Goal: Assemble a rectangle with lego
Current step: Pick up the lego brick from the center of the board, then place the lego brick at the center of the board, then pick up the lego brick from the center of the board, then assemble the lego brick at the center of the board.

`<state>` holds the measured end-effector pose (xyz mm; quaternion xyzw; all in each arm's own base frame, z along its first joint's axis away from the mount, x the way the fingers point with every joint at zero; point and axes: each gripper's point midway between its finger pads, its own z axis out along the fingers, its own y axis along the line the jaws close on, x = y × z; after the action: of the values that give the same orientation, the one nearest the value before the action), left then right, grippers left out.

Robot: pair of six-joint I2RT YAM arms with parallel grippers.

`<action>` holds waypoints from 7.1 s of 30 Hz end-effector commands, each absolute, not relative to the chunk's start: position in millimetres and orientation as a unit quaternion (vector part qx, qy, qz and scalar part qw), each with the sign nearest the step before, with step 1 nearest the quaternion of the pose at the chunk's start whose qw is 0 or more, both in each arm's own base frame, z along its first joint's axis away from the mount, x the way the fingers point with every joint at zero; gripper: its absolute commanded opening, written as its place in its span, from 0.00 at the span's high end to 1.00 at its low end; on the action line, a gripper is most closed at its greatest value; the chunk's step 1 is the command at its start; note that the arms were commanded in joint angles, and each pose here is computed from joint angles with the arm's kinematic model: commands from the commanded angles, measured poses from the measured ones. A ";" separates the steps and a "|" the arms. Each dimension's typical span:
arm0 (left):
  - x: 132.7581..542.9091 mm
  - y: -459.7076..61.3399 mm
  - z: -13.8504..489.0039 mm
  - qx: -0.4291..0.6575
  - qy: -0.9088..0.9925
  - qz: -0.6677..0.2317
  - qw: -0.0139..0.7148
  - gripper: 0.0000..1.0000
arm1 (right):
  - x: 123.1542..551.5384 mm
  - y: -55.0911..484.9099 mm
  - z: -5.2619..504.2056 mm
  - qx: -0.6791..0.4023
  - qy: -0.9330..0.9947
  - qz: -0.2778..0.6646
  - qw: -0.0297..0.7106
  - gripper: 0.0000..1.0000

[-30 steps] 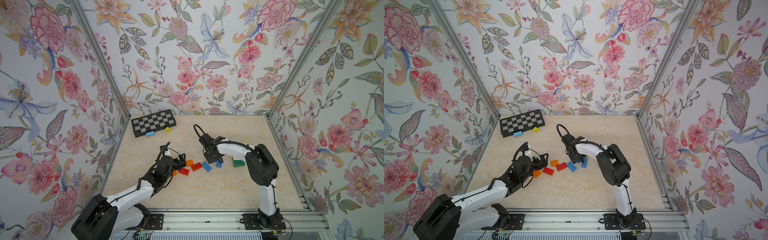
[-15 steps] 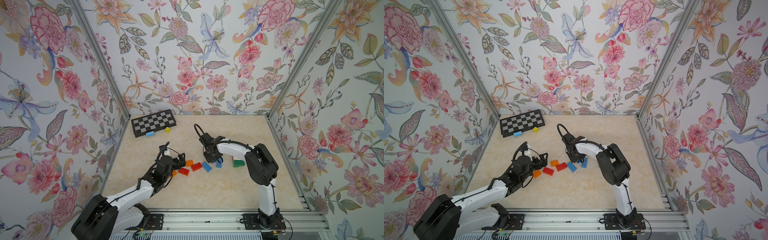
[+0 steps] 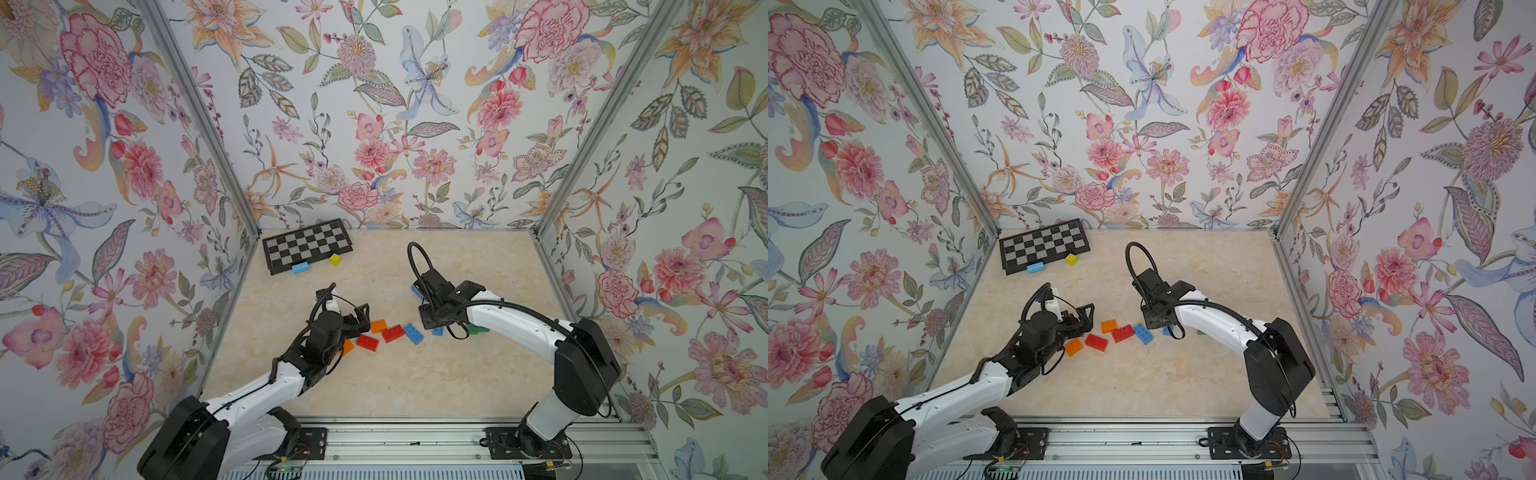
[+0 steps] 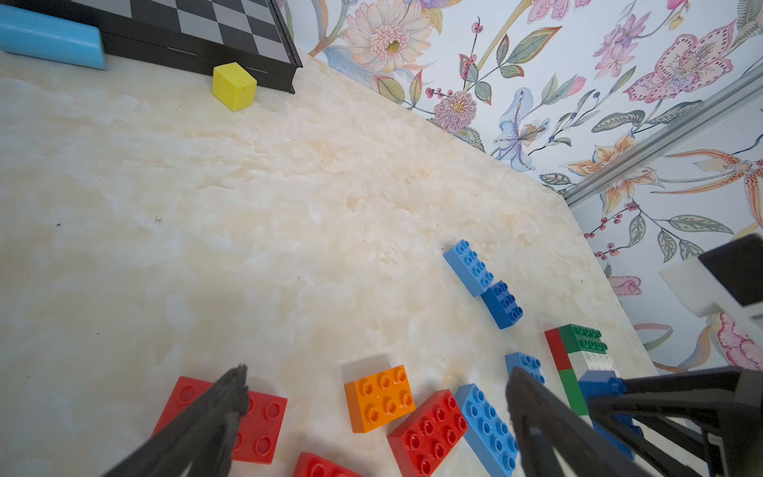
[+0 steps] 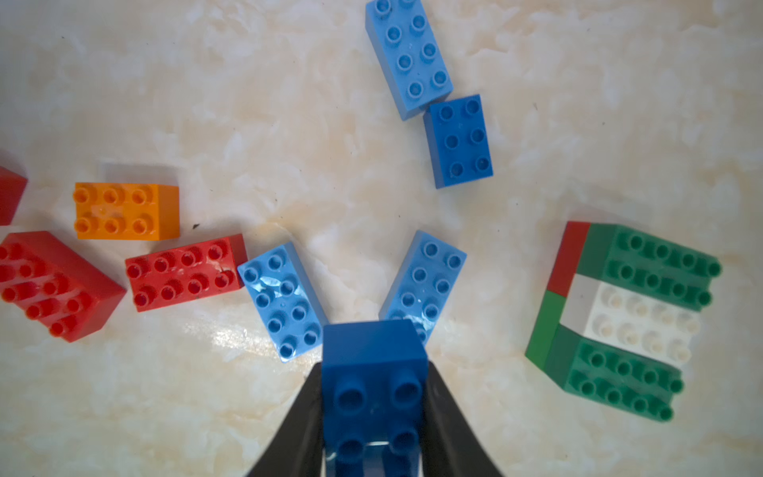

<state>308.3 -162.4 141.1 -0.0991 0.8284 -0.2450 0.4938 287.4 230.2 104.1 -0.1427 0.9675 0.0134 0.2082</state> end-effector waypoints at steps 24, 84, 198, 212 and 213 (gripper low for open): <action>307.9 -157.7 137.1 -0.096 0.832 -0.236 0.494 0.01 | 221.0 199.1 10.4 -0.051 0.992 -0.013 0.119 0.76; 324.0 -170.0 140.4 -0.081 0.834 -0.233 0.493 0.01 | 416.9 208.1 29.4 -0.138 0.977 0.043 0.157 0.32; 309.9 -152.5 163.2 -0.097 0.800 -0.254 0.535 0.01 | 183.2 206.0 25.8 -0.069 0.990 0.017 0.123 0.20; 313.9 -155.0 173.9 -0.087 0.796 -0.251 0.543 0.01 | 257.5 192.2 90.0 -0.116 0.973 0.046 0.194 0.00; 314.8 -156.5 175.4 -0.085 0.796 -0.253 0.544 0.01 | 265.4 188.3 91.9 -0.124 0.972 0.034 0.195 0.00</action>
<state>308.1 -157.5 163.4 -0.0876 0.8015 -0.2576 0.5325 252.0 198.0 88.6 -0.0756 0.9749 0.0661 0.1988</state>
